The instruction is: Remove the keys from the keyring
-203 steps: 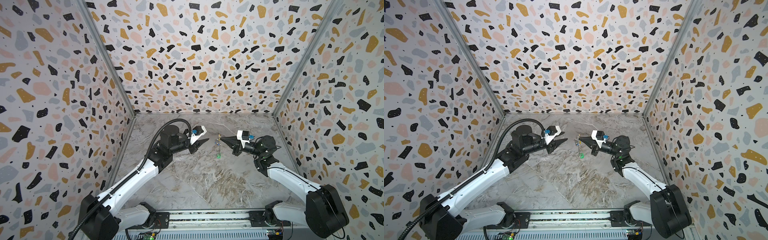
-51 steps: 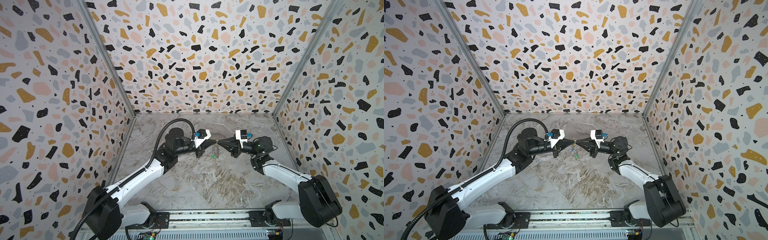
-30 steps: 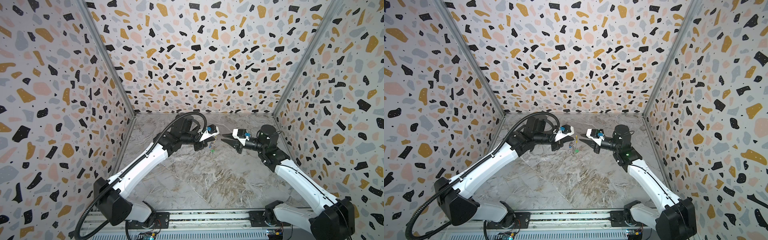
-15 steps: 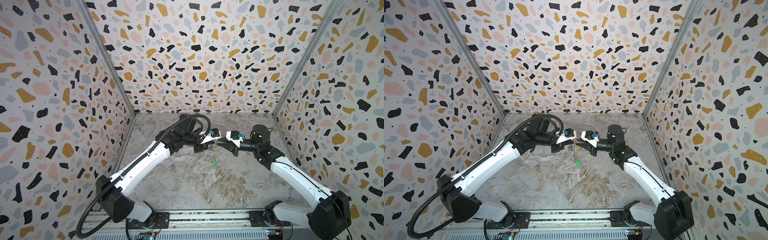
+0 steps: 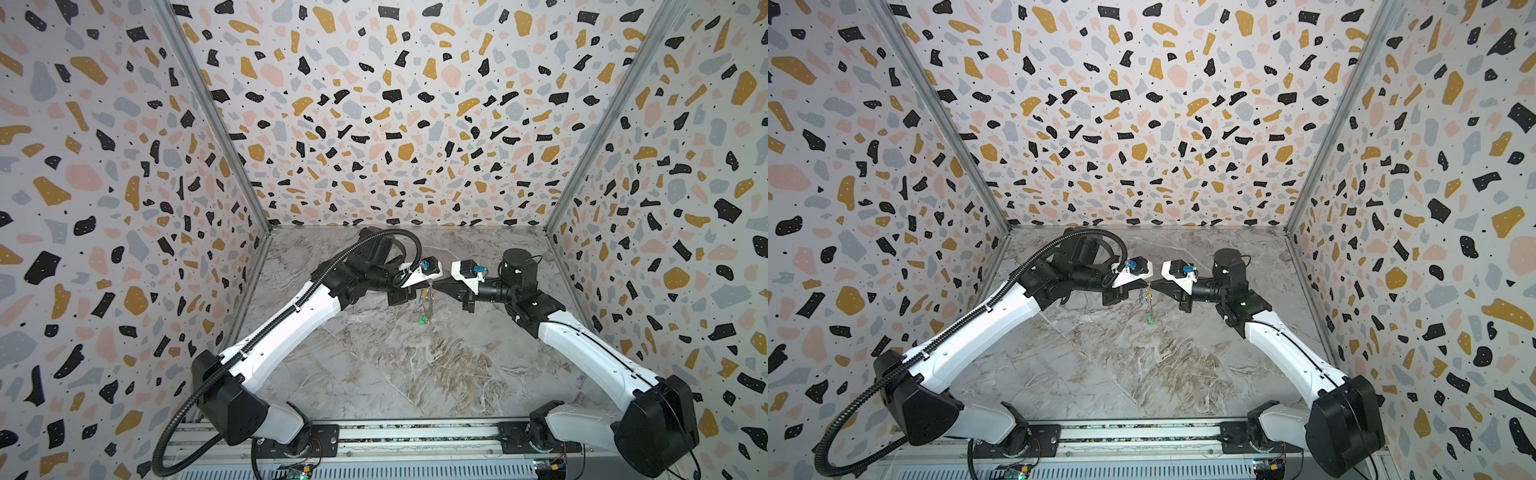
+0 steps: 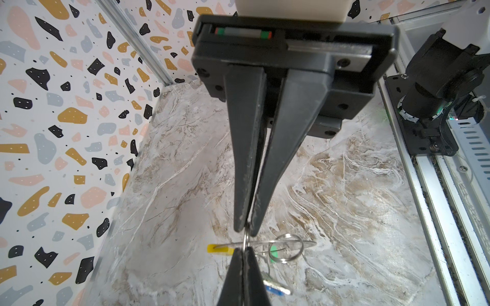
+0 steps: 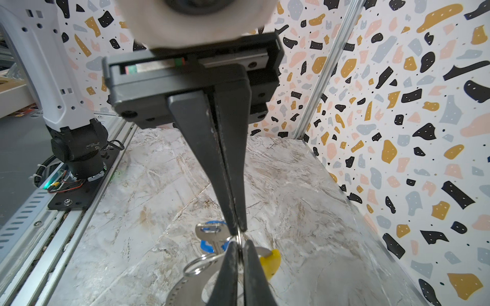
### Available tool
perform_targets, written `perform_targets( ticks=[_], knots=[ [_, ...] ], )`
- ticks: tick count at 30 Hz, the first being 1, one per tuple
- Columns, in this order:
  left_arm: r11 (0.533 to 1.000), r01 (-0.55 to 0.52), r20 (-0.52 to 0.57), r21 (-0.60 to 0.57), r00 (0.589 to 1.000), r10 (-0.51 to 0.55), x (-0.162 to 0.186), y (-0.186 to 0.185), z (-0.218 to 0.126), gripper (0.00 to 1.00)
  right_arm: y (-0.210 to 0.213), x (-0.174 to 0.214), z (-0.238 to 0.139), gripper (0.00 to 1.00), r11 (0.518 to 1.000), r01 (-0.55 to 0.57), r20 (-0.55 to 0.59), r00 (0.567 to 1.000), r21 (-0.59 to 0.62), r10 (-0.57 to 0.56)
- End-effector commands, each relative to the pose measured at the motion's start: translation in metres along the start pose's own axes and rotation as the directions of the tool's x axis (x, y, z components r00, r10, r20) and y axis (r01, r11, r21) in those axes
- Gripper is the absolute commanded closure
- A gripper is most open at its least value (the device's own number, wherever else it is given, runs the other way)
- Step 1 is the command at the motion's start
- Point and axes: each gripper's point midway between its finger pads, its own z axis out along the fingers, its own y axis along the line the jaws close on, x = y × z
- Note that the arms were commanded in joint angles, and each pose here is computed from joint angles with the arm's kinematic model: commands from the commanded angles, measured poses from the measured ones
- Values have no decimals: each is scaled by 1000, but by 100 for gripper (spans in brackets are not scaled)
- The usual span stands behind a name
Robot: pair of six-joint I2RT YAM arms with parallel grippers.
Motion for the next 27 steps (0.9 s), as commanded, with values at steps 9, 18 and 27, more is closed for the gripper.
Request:
perform_targets(
  ticks=[9, 18, 27],
  knots=[
    [999, -34, 63, -3, 997, 34, -14, -1, -1, 100, 6, -7, 3, 100, 999, -6, 32, 999, -39, 8],
    [975, 141, 312, -170, 946, -82, -19, 34, -45, 59, 5, -16, 0, 100, 1000, 0, 93, 996, -24, 3],
    [950, 277, 451, -143, 873, -186, -10, 17, -47, 56, -2, -23, 0, 100, 1000, -8, 154, 988, -24, 11]
  ],
)
